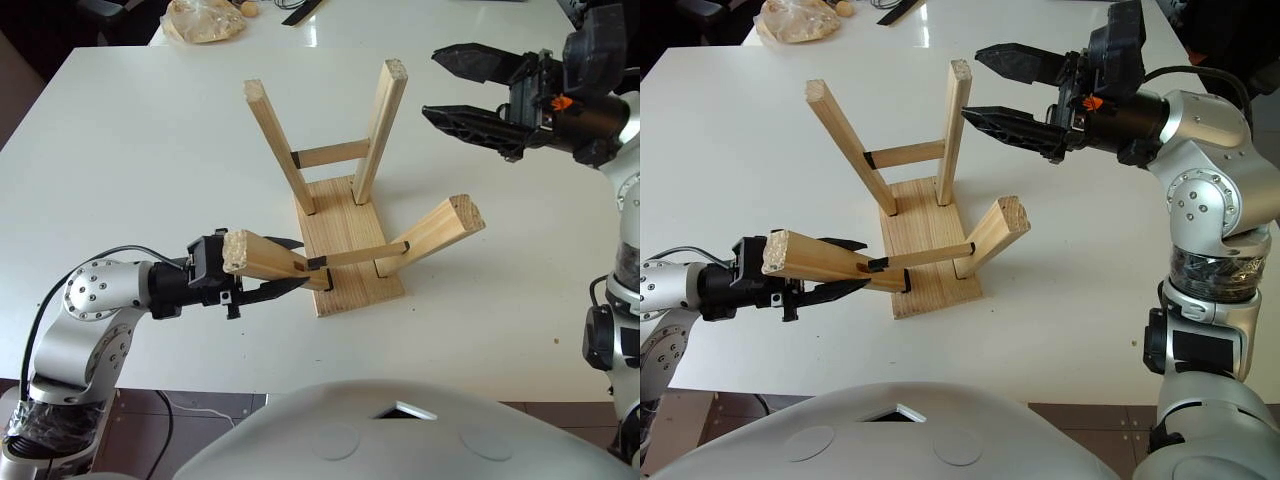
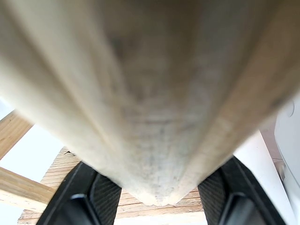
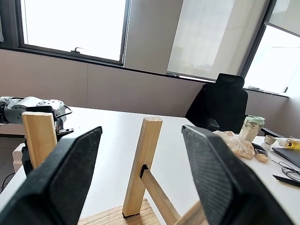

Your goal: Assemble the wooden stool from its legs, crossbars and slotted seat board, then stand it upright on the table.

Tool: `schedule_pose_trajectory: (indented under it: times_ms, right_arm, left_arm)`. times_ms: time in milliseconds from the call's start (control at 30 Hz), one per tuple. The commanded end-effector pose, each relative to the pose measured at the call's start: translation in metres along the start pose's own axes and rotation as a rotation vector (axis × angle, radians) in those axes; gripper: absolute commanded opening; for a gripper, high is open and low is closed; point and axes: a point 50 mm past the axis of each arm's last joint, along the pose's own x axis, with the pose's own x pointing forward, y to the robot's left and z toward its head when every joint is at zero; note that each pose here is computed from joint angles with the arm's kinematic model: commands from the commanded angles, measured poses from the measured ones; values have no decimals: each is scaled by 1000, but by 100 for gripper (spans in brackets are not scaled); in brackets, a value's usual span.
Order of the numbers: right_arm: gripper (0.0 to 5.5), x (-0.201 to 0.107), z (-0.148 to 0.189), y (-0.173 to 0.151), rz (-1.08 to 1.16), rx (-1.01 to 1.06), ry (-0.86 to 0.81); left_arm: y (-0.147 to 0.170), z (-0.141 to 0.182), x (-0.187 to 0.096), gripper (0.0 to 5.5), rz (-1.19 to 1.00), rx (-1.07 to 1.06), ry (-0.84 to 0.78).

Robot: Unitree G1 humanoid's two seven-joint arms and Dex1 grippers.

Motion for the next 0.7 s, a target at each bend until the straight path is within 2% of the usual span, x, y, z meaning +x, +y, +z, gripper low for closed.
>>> schedule_pose_trajectory:
  times_ms: [33, 500, 700]
  right_arm:
    - [313, 3, 1, 5, 9, -14, -1]
    - [313, 16, -1, 22, 22, -56, 22]
    - [313, 14, 33, 8, -104, -125, -115]
  left_arm:
    - [-1, -8, 3, 204, -20, -25, 108]
    - [5, 4, 18, 204, 44, 51, 125]
    - [25, 6, 26, 204, 171, 29, 104]
